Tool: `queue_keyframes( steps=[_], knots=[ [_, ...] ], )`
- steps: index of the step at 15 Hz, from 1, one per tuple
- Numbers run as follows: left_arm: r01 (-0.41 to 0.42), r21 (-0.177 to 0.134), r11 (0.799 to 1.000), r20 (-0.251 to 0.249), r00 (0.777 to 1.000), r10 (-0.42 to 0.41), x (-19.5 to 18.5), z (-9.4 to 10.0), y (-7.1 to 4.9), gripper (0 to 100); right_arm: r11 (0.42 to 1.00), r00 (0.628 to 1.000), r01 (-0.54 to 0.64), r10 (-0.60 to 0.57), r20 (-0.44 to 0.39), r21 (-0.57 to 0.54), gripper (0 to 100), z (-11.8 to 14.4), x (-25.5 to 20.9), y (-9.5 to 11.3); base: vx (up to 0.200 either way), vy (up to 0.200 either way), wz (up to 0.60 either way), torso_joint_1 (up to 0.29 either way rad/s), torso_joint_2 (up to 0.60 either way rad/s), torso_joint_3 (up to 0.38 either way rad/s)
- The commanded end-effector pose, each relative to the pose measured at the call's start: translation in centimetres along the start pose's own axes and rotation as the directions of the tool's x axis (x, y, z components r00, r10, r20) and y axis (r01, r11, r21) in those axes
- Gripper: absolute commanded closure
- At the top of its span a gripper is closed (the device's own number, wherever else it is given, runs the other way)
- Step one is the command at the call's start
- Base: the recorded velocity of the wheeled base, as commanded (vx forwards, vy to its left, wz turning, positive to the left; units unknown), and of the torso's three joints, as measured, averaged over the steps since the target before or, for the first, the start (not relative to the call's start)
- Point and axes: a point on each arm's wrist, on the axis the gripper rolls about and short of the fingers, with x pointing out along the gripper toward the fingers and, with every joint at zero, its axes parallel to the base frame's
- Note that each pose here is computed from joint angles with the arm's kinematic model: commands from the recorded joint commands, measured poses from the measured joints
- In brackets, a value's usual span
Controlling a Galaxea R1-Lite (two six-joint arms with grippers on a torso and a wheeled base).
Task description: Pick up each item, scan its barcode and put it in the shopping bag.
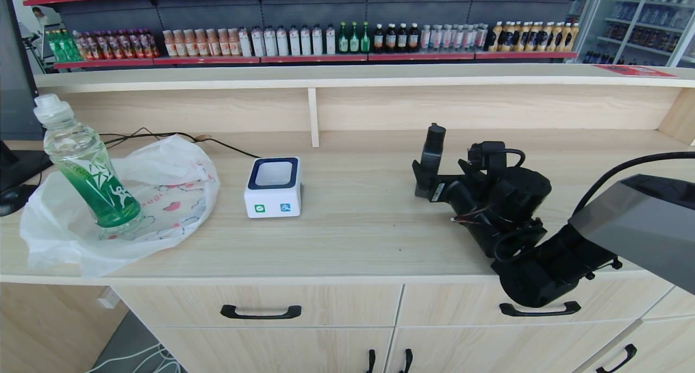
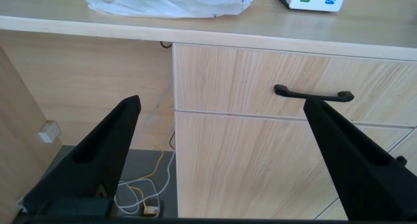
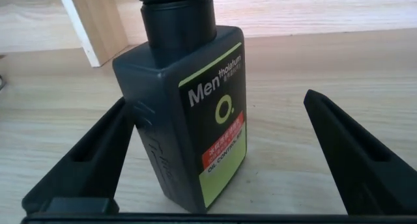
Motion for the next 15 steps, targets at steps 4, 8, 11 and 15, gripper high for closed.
queue_keyframes(
  steps=[4,8,11,15],
  knots=[
    [0.0,-0.001,1.0,0.001,1.0,0.0,0.0,0.0,0.0,0,1.0,1.0,0.012,-0.012,0.002,-0.015,0,0.2,0.0,-0.3,0.0,0.0,0.0,0.0,0.0,0.0],
    [0.0,-0.001,1.0,0.001,1.0,0.0,0.0,0.0,0.0,0,1.0,1.0,-0.019,0.019,0.018,-0.024,0,0.9,0.6,0.8,0.0,0.0,0.0,0.0,0.0,0.0],
    [0.0,-0.001,1.0,0.001,1.0,0.0,0.0,0.0,0.0,0,0.999,0.999,-0.034,0.033,-0.013,-0.026,0,1.0,1.4,1.3,0.0,0.0,0.0,0.0,0.0,0.0],
    [0.0,-0.001,1.0,0.001,1.0,0.0,0.0,0.0,0.0,0,0.999,0.999,-0.024,0.023,-0.042,-0.032,0,0.4,2.3,0.8,0.0,0.0,0.0,0.0,0.0,0.0]
  ],
)
